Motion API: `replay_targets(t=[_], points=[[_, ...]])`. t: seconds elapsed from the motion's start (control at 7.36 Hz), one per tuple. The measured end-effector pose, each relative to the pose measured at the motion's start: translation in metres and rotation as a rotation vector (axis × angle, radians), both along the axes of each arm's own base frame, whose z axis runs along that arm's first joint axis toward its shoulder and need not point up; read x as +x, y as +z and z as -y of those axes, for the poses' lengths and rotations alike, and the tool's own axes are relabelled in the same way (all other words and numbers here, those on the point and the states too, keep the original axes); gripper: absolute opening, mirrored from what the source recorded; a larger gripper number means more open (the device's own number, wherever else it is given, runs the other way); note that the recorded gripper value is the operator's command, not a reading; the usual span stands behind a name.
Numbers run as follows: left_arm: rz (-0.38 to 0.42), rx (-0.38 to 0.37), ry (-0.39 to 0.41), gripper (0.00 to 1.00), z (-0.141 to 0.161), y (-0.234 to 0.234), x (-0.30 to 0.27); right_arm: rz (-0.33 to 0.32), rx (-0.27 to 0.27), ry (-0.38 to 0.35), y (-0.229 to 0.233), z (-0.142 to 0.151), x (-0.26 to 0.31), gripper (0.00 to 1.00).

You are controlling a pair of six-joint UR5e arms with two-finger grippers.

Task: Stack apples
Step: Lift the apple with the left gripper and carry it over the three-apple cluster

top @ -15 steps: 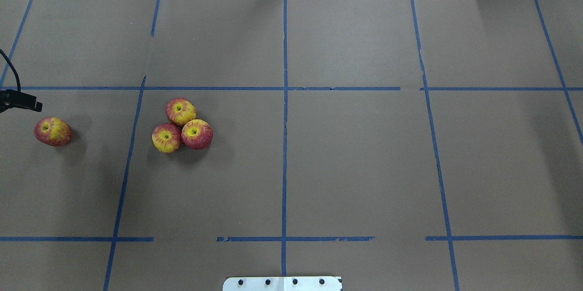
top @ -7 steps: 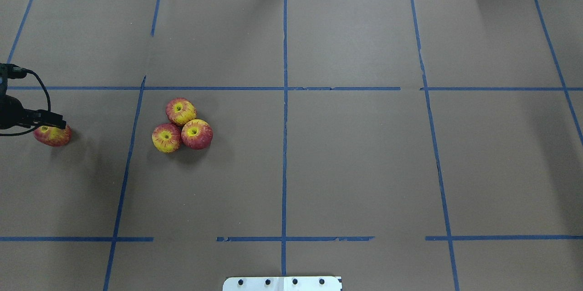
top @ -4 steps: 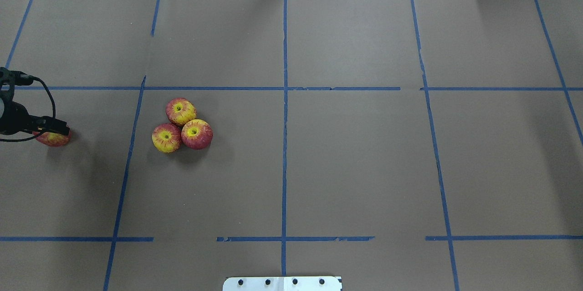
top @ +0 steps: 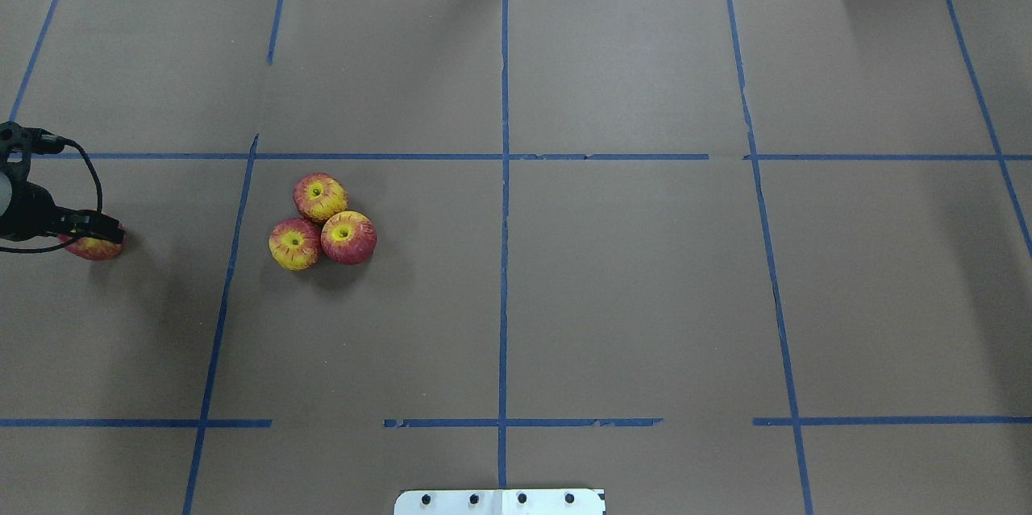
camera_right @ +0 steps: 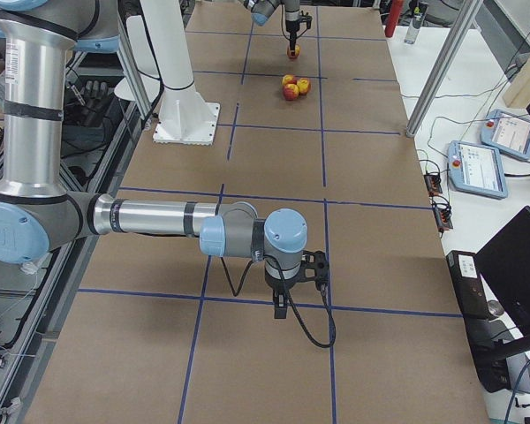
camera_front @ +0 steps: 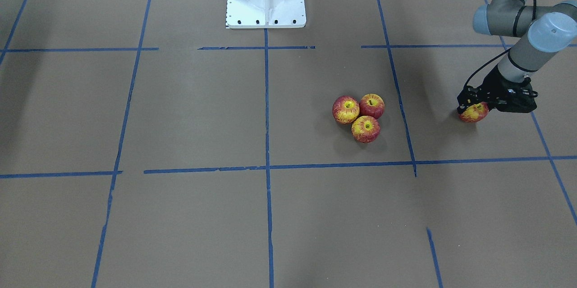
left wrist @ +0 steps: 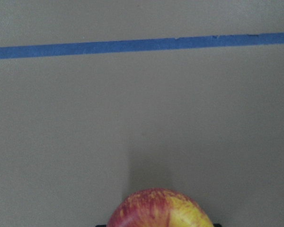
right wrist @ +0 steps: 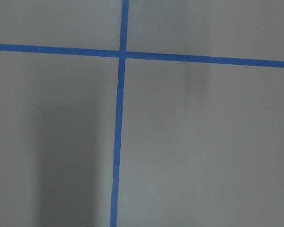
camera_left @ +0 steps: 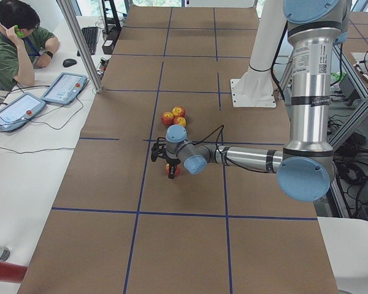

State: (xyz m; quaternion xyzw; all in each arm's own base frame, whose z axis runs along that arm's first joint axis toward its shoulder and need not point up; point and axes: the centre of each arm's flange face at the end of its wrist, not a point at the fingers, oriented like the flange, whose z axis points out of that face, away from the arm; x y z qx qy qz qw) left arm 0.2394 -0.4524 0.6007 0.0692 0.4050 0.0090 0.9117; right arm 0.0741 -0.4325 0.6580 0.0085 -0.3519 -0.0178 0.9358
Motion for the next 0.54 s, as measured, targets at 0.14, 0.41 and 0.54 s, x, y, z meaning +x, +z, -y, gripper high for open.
replay_targets(t=[0.14,0.41,0.54], points=[[-0.009,0.004,0.003,0.32,0.000,-0.010,0.000,0.000,0.000,0.000,0.000,0.000,0.000,1.00],[-0.013,-0.014,0.007,0.31,0.009,-0.060,0.007,0.000,0.000,0.000,0.000,0.000,0.000,1.00],[-0.008,-0.036,-0.005,0.31,0.018,-0.097,0.014,0.000,0.000,0.000,0.000,0.000,0.000,1.00]])
